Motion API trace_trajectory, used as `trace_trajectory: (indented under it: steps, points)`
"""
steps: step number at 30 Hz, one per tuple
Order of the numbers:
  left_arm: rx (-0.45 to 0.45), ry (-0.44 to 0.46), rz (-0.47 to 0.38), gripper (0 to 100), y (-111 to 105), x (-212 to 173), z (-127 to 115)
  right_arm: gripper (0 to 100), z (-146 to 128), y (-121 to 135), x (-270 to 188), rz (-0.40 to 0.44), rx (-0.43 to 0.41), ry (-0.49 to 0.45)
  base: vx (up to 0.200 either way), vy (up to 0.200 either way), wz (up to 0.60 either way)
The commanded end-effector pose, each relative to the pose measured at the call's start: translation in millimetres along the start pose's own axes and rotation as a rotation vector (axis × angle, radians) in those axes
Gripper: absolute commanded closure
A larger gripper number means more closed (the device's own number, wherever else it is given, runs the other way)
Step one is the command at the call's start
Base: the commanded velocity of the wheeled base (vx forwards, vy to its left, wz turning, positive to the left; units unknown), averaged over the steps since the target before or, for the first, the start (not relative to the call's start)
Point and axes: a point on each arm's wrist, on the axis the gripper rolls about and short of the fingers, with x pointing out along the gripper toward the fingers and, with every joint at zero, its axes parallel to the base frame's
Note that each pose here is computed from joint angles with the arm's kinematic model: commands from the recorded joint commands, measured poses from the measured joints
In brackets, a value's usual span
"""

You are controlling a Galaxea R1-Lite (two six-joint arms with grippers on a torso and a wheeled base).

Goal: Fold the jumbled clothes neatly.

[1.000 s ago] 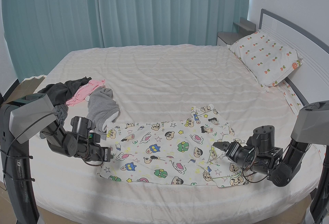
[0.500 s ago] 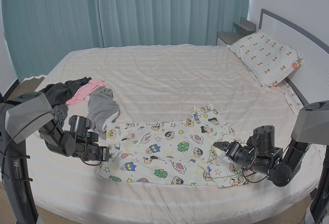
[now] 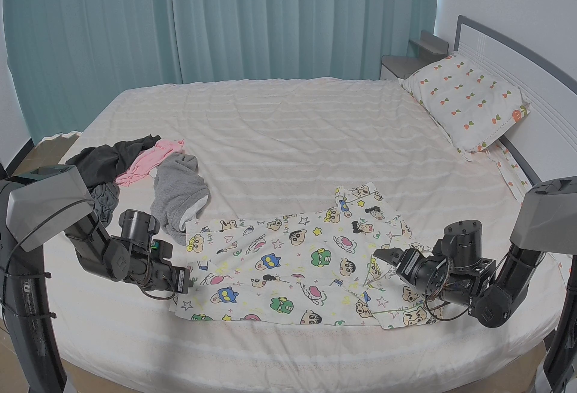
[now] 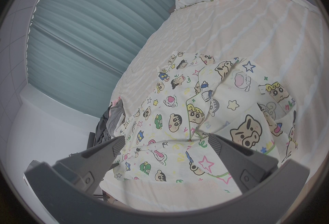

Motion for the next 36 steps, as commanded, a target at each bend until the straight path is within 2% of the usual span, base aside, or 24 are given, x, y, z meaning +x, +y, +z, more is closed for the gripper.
trace_trajectory:
  steps: [1,6,7,10,16,18,19,22,36]
  points:
    - [-0.009,0.005,0.012,100,3.7,6.2,-0.9,0,-0.3,-0.1,0.2,0.0,0.0,0.001,0.0,0.0,0.0]
    - [-0.018,0.009,0.014,100,4.9,6.3,-2.4,0,0.1,-0.4,0.2,-0.001,0.001,0.0,0.0,0.0,0.0]
    - [-0.021,0.01,0.015,0,5.4,6.1,-2.8,0,0.1,-0.4,0.2,-0.001,0.001,0.0,0.0,0.0,0.0]
    - [-0.021,0.01,0.015,0,5.4,6.1,-2.8,0,0.1,-0.4,0.2,-0.002,0.001,-0.001,0.0,0.0,0.0]
    - [-0.079,-0.01,0.002,0,7.5,-5.6,-1.0,0,0.1,-0.4,0.2,-0.001,0.001,0.0,0.0,0.0,0.0]
    - [-0.078,-0.013,-0.018,0,6.2,-8.5,-1.4,0,-0.1,-0.7,0.4,-0.002,0.001,0.001,0.0,0.0,0.0]
    - [-0.076,-0.017,-0.067,0,2.5,-16.8,-2.7,0,-0.8,-1.7,1.2,-0.007,0.001,0.003,0.0,0.0,0.0]
    - [-0.07,-0.029,-0.122,0,-1.1,-24.8,-0.8,0,-1.0,-2.0,1.5,-0.008,0.001,0.004,0.0,0.0,0.0]
    - [-0.052,-0.03,-0.128,0,-2.0,-16.9,2.0,0,-1.0,-2.0,1.5,-0.008,0.001,0.004,0.0,0.0,0.0]
